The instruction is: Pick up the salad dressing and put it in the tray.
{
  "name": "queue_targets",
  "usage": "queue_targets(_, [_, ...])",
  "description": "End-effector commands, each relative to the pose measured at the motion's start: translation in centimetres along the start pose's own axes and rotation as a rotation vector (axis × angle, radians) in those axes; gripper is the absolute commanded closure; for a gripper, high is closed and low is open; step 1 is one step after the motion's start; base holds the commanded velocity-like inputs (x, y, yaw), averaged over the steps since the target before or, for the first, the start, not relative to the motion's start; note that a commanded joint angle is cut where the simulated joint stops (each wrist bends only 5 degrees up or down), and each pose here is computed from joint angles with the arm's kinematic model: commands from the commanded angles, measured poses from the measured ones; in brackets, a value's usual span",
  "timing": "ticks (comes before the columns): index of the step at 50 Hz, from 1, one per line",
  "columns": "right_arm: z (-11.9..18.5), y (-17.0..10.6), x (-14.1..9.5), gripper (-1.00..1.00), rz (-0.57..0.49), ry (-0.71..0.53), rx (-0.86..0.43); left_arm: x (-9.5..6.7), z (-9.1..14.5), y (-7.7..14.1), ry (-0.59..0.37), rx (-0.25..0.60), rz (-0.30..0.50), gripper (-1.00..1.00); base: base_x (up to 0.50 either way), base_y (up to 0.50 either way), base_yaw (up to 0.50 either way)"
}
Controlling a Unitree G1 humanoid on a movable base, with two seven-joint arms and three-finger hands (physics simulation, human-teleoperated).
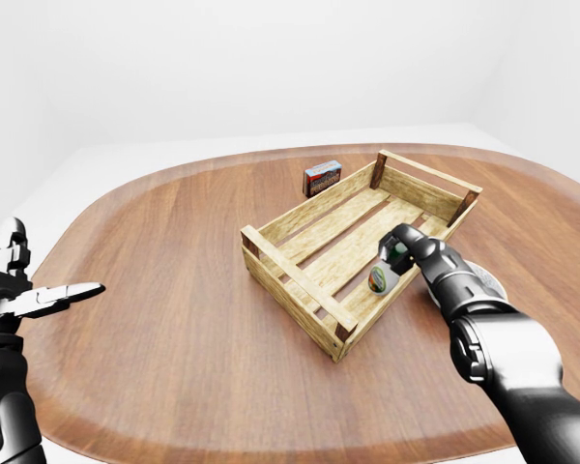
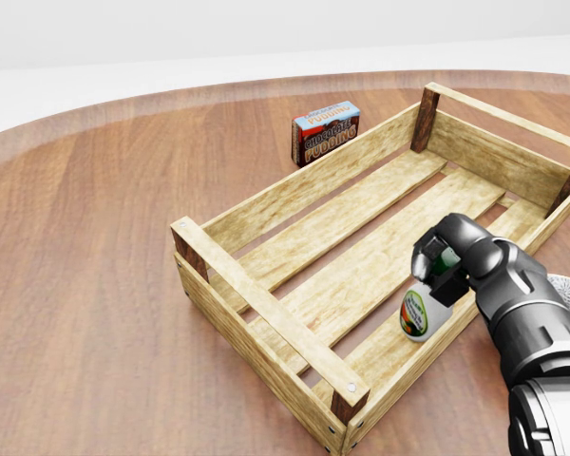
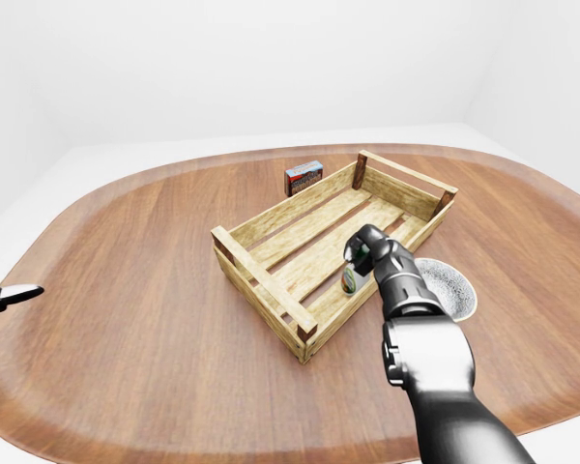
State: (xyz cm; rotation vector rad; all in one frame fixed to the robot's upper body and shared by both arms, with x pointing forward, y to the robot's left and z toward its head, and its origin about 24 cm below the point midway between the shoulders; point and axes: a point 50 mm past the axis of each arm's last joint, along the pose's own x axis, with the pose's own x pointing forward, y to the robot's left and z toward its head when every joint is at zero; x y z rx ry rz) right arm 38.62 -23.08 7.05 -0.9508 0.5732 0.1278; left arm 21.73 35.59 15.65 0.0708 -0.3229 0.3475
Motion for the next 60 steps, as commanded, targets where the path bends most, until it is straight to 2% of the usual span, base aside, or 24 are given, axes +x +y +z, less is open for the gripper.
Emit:
queue_targets(1, [-0.2,0.8,0.0,-1.0,0.073,0.003,-0.001,0.0,-0.2,-0.1,0.007,-0.002,-0.002,-1.0,0.0,0.0,0.0])
queue_targets(2, [-0.1,0.7,0.1,-1.0,0.039,0.001,-0.006,0.0,-0.2,-0.1,0.007,-0.001,0.0,-1.0,0.0,0.0,0.0])
queue_targets(3, [-0.3,1.1,0.1,-1.0,0.074,0.008,-0.02,0.0,-0.2,-0.1,0.007,-0.001,-0.001,-1.0,0.0,0.0,0.0])
queue_targets(10, [-0.5,1.5,0.1,-1.0,0.083,0.014,-0.022,0.0,-0.2,-0.1,0.005,-0.002,-0.001,-1.0,0.0,0.0,0.0])
queue_targets(15, [0.0,0.7,0.0,-1.0,0.076,0.008,-0.062,0.0,-0.1,-0.1,0.005,-0.001,-0.004,-1.0,0.0,0.0,0.0])
queue_targets(19, [1.2,-0.7,-0.2,-1.0,0.082,-0.015,-0.078,0.0,-0.2,-0.2,0.007,0.0,-0.005,-1.0,0.0,0.0,0.0])
queue_targets(24, [4.9,-6.3,-1.9,-1.0,0.005,-0.083,-0.137,0.0,-0.3,-0.3,0.009,0.0,-0.008,-1.0,0.0,0.0,0.0])
queue_targets(28, [8.1,-11.9,-4.7,-1.0,-0.089,-0.137,-0.18,0.0,-0.2,-0.4,0.005,0.0,-0.012,-1.0,0.0,0.0,0.0])
queue_targets(32, [9.8,-15.3,-7.0,-1.0,-0.148,-0.154,-0.219,0.0,-0.2,-0.5,0.006,0.002,-0.015,-1.0,0.0,0.0,0.0])
queue_targets(43, [11.2,-19.1,-10.3,-1.0,-0.208,-0.128,-0.298,0.0,0.0,-0.5,-0.002,0.005,-0.013,-1.0,0.0,0.0,0.0])
queue_targets(48, [14.4,-24.3,-16.8,-1.0,-0.362,-0.172,-0.329,0.0,0.0,-0.6,-0.002,0.005,-0.015,-1.0,0.0,0.0,0.0])
queue_targets(50, [15.2,-25.4,-18.6,-1.0,-0.414,-0.188,-0.333,0.0,0.0,-0.5,-0.004,0.006,-0.015,-1.0,0.0,0.0,0.0])
queue_targets(51, [15.8,-26.4,-20.4,-1.0,-0.466,-0.201,-0.337,0.0,0.1,-0.5,-0.006,0.006,-0.014,-1.0,0.0,0.0,0.0])
queue_targets(55, [16.5,-27.7,-23.1,-1.0,-0.538,-0.215,-0.337,0.0,0.0,-0.5,-0.005,0.006,-0.015,-1.0,0.0,0.0,0.0])
queue_targets(60, [16.4,-27.9,-23.3,-1.0,-0.545,-0.216,-0.33,0.0,0.0,-0.5,-0.001,0.007,-0.014,-1.0,0.0,0.0,0.0])
